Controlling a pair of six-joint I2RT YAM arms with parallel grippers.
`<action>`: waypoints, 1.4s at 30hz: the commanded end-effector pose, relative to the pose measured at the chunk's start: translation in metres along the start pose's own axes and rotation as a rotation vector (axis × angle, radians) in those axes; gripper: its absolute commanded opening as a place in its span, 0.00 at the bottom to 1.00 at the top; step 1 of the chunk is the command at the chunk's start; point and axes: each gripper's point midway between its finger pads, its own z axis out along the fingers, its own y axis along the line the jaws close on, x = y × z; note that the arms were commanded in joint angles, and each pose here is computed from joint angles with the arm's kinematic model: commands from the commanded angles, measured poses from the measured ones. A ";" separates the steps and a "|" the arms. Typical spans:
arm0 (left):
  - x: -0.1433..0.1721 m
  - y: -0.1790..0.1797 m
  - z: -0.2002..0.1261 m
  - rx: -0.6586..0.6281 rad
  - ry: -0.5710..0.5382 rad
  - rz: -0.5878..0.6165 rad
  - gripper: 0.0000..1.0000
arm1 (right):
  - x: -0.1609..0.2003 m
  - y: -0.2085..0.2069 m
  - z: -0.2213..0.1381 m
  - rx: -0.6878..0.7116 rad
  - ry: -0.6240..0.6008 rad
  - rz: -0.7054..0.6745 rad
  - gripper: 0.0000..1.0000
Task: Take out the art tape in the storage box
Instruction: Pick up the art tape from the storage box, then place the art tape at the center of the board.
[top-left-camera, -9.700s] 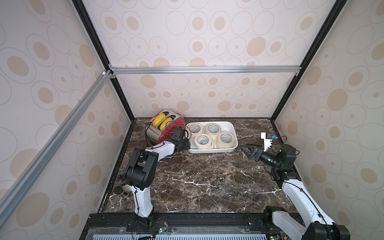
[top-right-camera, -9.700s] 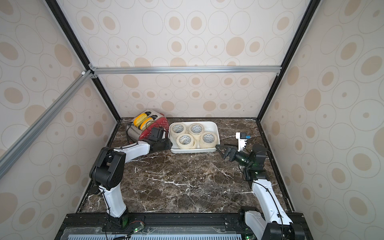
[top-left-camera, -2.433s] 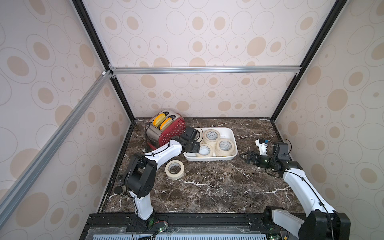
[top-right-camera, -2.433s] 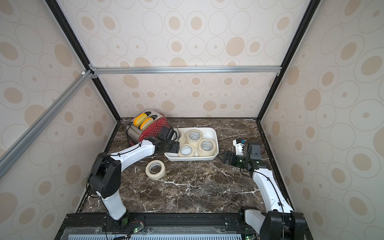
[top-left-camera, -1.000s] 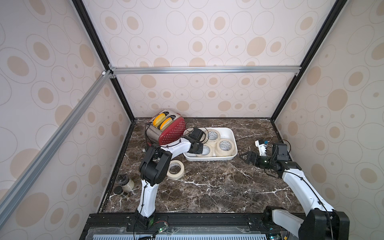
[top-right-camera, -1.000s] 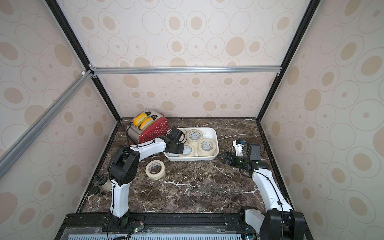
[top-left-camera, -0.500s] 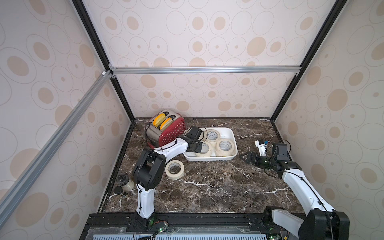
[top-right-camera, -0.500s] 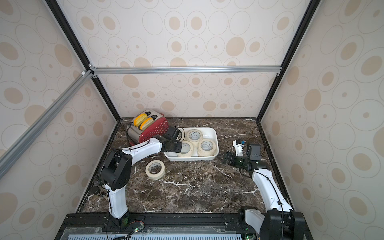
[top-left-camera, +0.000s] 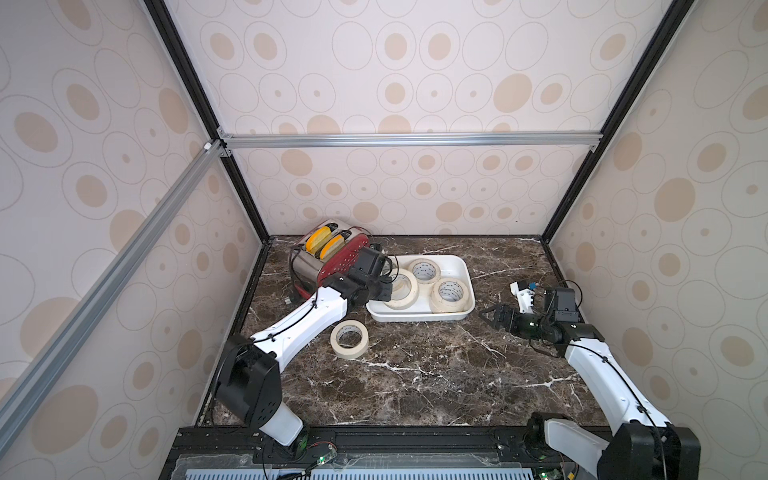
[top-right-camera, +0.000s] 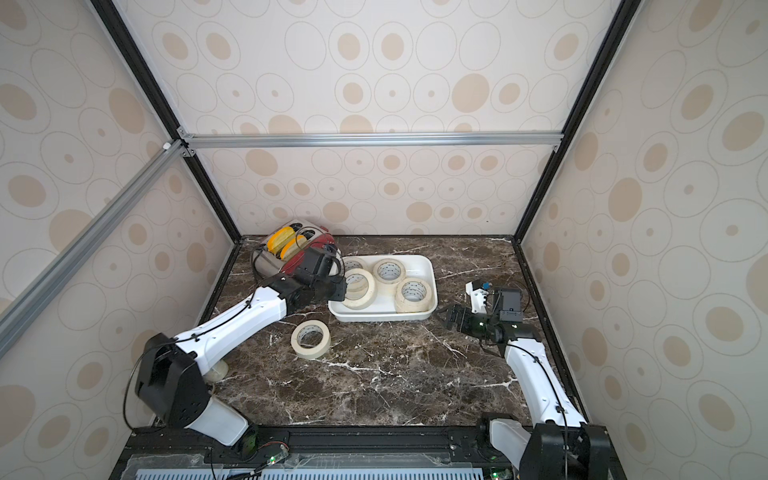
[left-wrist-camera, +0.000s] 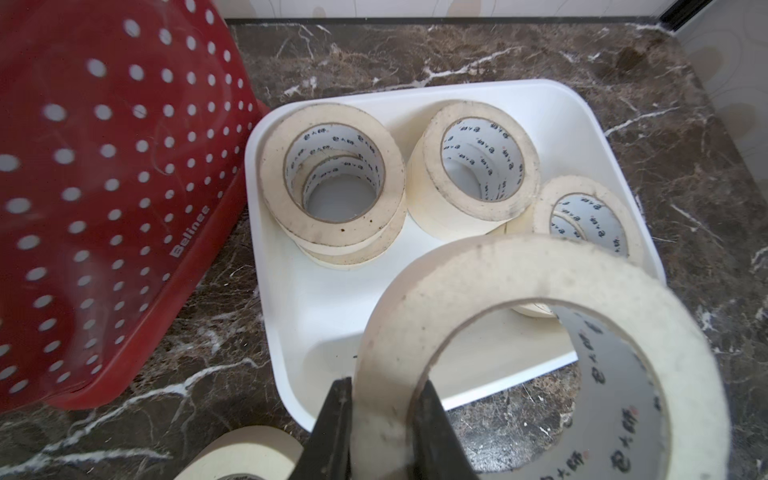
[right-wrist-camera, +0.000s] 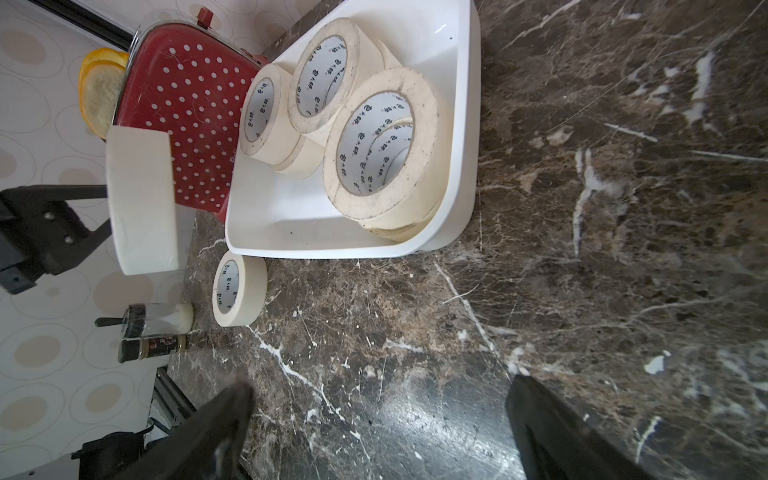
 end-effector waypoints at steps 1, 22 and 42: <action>0.009 0.004 -0.019 0.001 -0.018 -0.005 0.05 | -0.004 0.007 -0.004 -0.002 0.003 -0.031 0.99; 0.114 0.014 -0.030 0.051 0.134 -0.002 0.04 | -0.006 0.000 0.006 0.027 0.046 -0.037 0.97; 0.138 0.020 0.030 -0.058 0.203 0.063 0.08 | -0.003 0.001 0.006 0.021 0.045 -0.026 0.97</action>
